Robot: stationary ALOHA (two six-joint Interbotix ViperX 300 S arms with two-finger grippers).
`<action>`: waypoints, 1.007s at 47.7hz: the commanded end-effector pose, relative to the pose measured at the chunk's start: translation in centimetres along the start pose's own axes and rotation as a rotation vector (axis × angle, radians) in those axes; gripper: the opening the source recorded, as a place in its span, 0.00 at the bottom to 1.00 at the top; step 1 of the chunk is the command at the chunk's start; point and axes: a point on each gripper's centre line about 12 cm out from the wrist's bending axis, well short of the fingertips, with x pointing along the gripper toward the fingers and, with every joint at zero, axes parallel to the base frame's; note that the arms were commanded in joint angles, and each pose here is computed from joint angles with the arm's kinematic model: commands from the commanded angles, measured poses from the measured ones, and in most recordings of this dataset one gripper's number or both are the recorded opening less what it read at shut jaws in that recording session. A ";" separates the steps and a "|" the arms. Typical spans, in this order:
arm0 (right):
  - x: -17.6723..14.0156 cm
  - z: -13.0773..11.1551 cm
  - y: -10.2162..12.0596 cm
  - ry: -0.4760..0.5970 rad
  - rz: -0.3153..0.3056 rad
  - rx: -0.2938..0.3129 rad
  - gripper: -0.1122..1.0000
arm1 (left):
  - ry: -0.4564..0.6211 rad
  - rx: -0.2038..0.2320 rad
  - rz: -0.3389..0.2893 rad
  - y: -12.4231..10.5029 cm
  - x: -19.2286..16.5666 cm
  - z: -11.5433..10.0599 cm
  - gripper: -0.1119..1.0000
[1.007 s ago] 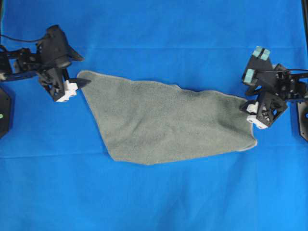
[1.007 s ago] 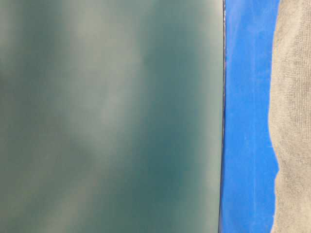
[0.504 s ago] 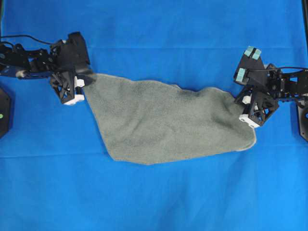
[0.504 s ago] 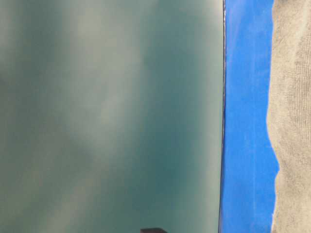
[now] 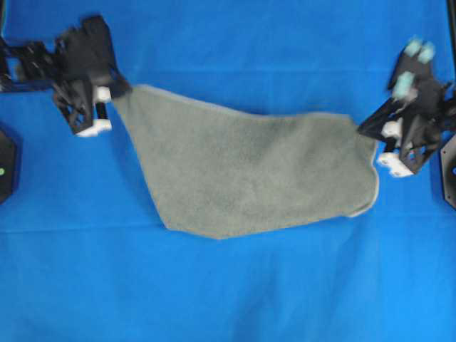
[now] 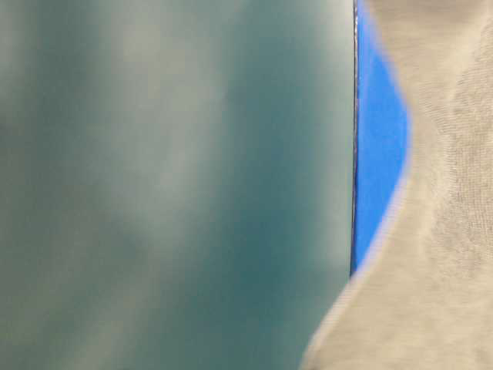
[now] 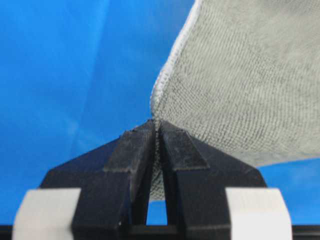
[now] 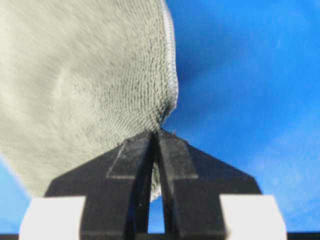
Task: Fold a large towel.
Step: 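Lift the towel with both grippers and raise it up off the table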
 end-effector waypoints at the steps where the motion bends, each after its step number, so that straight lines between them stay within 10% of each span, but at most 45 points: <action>1: -2.8 2.0 0.7 -0.113 0.040 -0.002 0.13 | -0.112 0.006 -0.006 -0.4 -3.4 2.5 0.12; 16: -10.5 5.4 1.3 -0.439 0.111 -0.059 0.13 | -0.436 0.021 -0.051 -2.0 -12.5 6.6 0.12; 30: -14.7 12.6 -2.7 -0.615 -0.231 -0.131 0.13 | -0.563 0.049 0.118 2.1 -15.2 11.7 0.12; 41: -16.5 17.8 -8.4 -0.626 -0.542 -0.101 0.13 | -0.615 -0.047 0.339 9.1 -16.5 15.3 0.12; 48: -17.1 20.6 -9.2 -0.642 -0.580 -0.102 0.13 | -0.603 -0.121 0.333 10.3 -16.9 17.0 0.12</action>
